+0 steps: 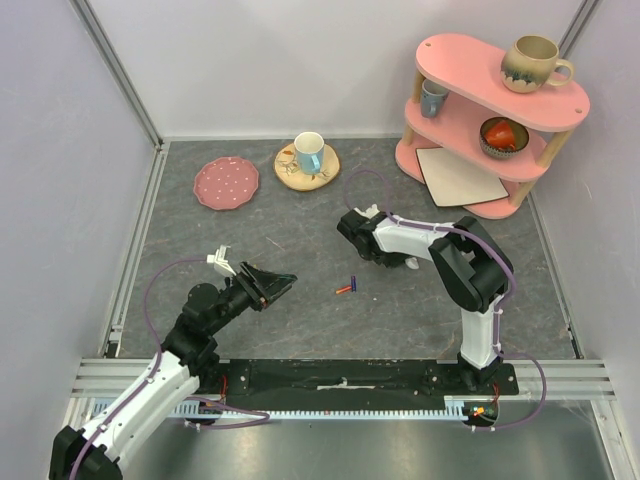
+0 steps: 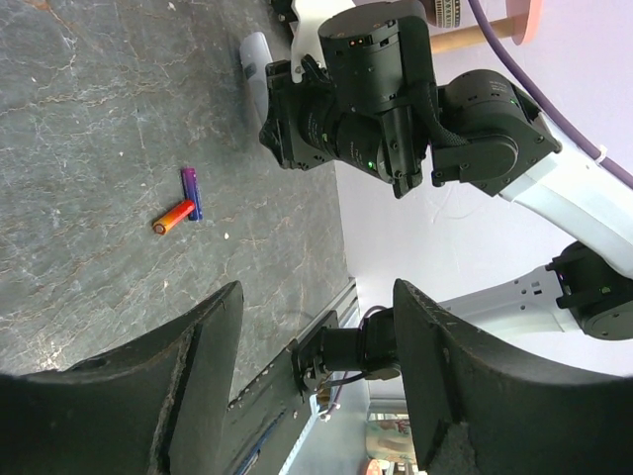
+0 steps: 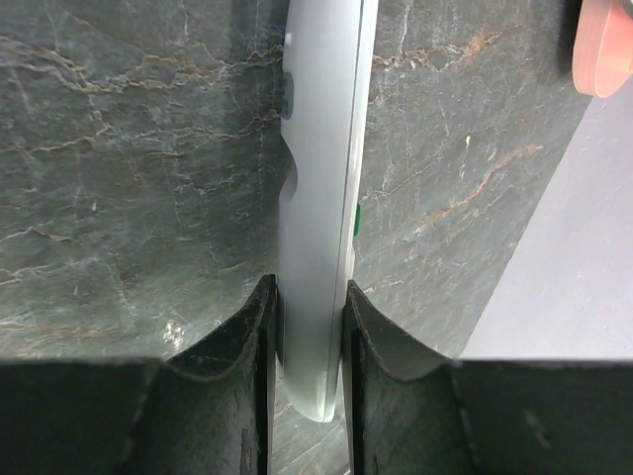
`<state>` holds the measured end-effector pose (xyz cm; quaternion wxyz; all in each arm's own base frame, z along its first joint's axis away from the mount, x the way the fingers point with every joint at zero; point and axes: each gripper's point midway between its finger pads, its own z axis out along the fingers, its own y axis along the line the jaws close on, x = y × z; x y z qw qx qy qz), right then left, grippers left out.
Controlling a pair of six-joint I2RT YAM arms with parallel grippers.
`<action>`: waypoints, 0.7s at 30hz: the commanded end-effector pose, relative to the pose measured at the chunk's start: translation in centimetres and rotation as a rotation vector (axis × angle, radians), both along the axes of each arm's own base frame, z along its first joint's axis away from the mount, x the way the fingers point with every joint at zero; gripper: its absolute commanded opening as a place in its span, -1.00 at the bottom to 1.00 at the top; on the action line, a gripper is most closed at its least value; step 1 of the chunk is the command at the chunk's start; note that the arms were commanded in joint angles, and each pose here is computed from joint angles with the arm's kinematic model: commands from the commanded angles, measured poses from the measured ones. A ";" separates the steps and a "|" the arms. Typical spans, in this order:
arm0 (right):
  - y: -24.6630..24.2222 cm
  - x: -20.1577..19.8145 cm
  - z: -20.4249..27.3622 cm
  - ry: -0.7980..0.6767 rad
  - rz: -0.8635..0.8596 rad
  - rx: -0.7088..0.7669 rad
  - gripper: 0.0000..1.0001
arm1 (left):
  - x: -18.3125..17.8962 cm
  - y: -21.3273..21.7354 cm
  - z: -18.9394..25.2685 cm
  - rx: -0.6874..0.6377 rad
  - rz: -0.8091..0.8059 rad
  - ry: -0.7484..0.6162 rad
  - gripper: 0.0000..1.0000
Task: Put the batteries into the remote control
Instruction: Place the battery cover at the center of the board.
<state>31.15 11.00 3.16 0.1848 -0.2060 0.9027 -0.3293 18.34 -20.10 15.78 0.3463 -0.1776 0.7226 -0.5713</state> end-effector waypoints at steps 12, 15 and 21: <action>2.6 -1.3 -1.2 0.081 0.020 0.198 -0.04 | -0.4 -0.2 0.2 -0.007 -0.024 -0.021 0.34; 2.8 -1.5 -1.2 0.080 0.013 0.223 0.05 | -0.3 -0.2 0.1 -0.005 -0.023 -0.018 0.34; 3.7 -1.8 -1.1 0.081 0.015 0.266 0.15 | -0.4 -0.3 0.0 -0.004 -0.029 -0.015 0.34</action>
